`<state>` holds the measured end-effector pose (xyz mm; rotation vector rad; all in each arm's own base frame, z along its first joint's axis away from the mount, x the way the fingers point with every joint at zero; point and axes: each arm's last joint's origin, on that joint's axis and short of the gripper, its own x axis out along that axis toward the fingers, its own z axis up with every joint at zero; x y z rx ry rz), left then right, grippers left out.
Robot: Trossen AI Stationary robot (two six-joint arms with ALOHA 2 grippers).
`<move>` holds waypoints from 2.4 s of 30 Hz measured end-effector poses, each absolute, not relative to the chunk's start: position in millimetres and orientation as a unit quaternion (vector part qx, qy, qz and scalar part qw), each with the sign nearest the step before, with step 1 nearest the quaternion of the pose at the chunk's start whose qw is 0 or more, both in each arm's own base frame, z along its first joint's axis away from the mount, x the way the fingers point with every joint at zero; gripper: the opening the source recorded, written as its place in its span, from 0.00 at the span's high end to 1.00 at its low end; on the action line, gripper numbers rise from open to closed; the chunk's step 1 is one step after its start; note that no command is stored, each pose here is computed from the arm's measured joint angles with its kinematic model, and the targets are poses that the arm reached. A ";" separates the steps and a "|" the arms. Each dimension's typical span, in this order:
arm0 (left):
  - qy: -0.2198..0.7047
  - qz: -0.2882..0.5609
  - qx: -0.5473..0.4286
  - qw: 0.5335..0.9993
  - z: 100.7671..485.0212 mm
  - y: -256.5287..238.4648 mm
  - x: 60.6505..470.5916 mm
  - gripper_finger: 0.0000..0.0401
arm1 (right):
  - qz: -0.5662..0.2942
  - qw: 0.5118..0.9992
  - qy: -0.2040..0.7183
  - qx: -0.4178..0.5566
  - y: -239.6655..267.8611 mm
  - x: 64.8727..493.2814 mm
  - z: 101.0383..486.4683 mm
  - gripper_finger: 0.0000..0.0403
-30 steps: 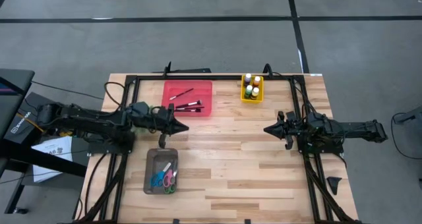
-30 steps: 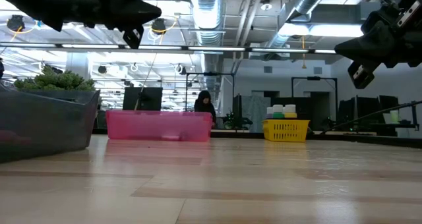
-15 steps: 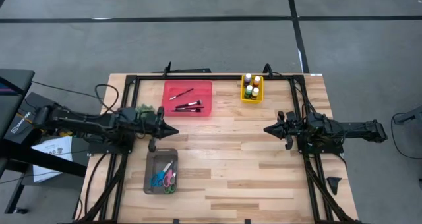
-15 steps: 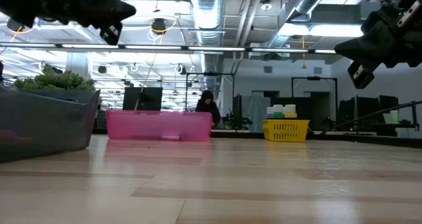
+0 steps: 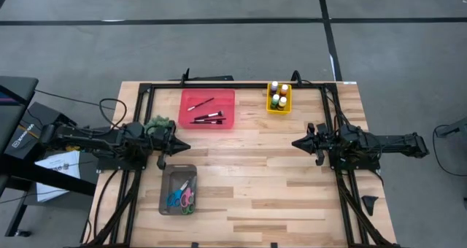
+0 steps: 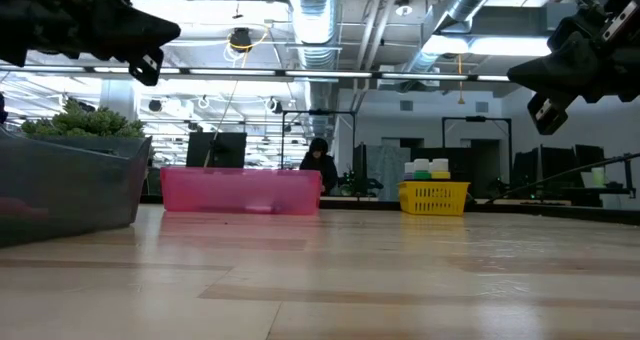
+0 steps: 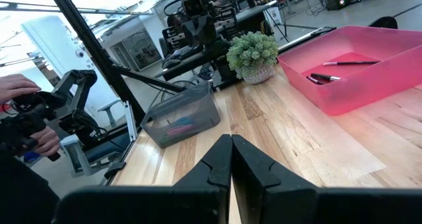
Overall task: Pick & Place Paint Supplies
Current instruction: Return to Home Position
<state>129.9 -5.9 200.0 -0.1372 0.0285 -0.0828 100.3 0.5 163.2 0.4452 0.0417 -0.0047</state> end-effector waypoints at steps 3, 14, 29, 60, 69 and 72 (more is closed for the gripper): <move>0.008 -0.042 -0.068 0.997 194.3 -5.8 126.6 1.00 | -0.002 0.975 0.021 0.221 0.5 100.3 163.3 0.99; -0.014 -0.045 -0.064 0.997 180.8 -5.8 122.8 1.00 | -0.003 0.975 0.021 0.221 0.5 100.3 163.3 0.99; -0.035 -0.064 -0.040 0.997 175.2 -6.7 119.6 1.00 | -0.002 0.975 0.021 0.221 0.5 100.3 163.3 0.99; -0.015 -0.052 -0.021 0.998 168.4 -5.4 97.1 1.00 | -0.002 0.975 0.021 0.221 0.5 100.3 163.2 0.99; -0.031 -0.057 -0.019 0.998 171.0 -5.6 97.1 1.00 | -0.002 0.975 0.021 0.221 0.5 100.3 163.2 0.99; -0.053 -0.057 -0.019 0.997 175.4 -5.5 96.7 1.00 | -0.002 0.975 0.021 0.221 0.5 100.3 163.3 0.99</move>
